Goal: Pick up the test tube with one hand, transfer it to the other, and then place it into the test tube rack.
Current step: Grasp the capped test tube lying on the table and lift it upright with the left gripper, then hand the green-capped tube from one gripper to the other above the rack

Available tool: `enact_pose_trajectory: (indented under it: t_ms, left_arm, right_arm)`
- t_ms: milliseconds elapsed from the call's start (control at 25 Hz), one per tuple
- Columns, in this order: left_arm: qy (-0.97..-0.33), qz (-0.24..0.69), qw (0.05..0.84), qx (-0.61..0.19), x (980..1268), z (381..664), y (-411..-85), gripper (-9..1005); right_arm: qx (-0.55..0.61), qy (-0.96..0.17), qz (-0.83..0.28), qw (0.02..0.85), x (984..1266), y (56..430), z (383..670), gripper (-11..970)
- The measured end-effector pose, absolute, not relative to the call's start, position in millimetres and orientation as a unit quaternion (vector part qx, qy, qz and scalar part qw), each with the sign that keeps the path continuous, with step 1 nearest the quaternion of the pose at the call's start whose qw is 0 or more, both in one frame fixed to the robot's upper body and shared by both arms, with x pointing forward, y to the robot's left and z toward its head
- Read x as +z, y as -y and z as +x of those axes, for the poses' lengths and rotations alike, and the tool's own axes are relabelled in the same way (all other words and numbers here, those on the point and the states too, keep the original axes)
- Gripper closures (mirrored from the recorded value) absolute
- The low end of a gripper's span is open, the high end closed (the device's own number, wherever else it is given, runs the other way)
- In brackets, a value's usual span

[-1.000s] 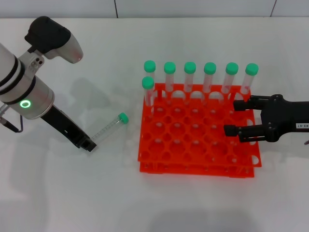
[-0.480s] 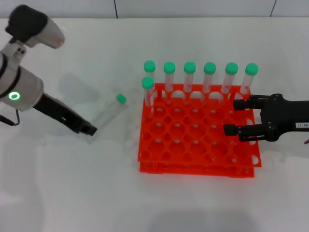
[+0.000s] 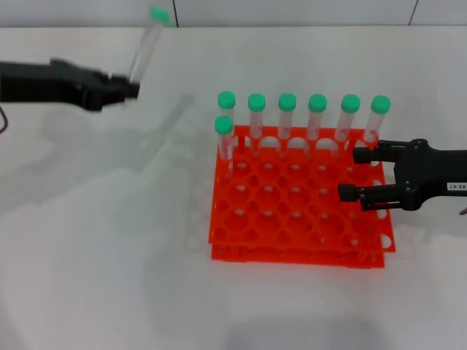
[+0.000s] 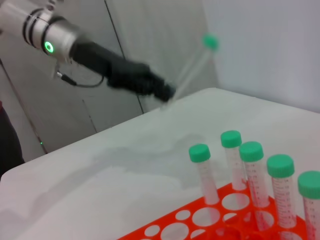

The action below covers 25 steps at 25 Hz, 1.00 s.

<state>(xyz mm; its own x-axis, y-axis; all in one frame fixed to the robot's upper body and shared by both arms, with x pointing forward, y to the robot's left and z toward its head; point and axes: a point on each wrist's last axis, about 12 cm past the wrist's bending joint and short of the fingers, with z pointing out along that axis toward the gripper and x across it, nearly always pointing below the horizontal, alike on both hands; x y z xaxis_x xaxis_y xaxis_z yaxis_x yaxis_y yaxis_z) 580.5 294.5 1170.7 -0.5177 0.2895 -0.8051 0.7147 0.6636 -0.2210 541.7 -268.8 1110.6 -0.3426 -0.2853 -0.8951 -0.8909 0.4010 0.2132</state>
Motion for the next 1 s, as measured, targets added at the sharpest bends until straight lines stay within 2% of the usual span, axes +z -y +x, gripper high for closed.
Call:
enact_pose_trajectory:
  t_ms: [80,120,520,800,1000]
  left_arm:
    - [-0.820,0.303,0.397,-0.281,1172,579,-295,807]
    - [-0.777,0.299,0.456,-0.313,1178,575,-296,808]
    - [-0.669,0.306,0.552,-0.393,1175,573,-279,809]
    - [-0.633,0.340,0.541,-0.438,1163,578,-252,809]
    - [-0.637,0.381,0.503,-0.443,1160,588,-224,810]
  right_arm:
    - [0.371,-0.730,-0.402,0.409,1111,269,542,133]
    - [0.371,-0.730,-0.402,0.409,1111,269,542,133]
    - [0.374,-0.727,-0.398,0.416,1114,270,543,133]
    - [0.372,-0.727,-0.399,0.418,1114,271,543,133]
    - [0.370,-0.723,-0.404,0.420,1115,270,544,133]
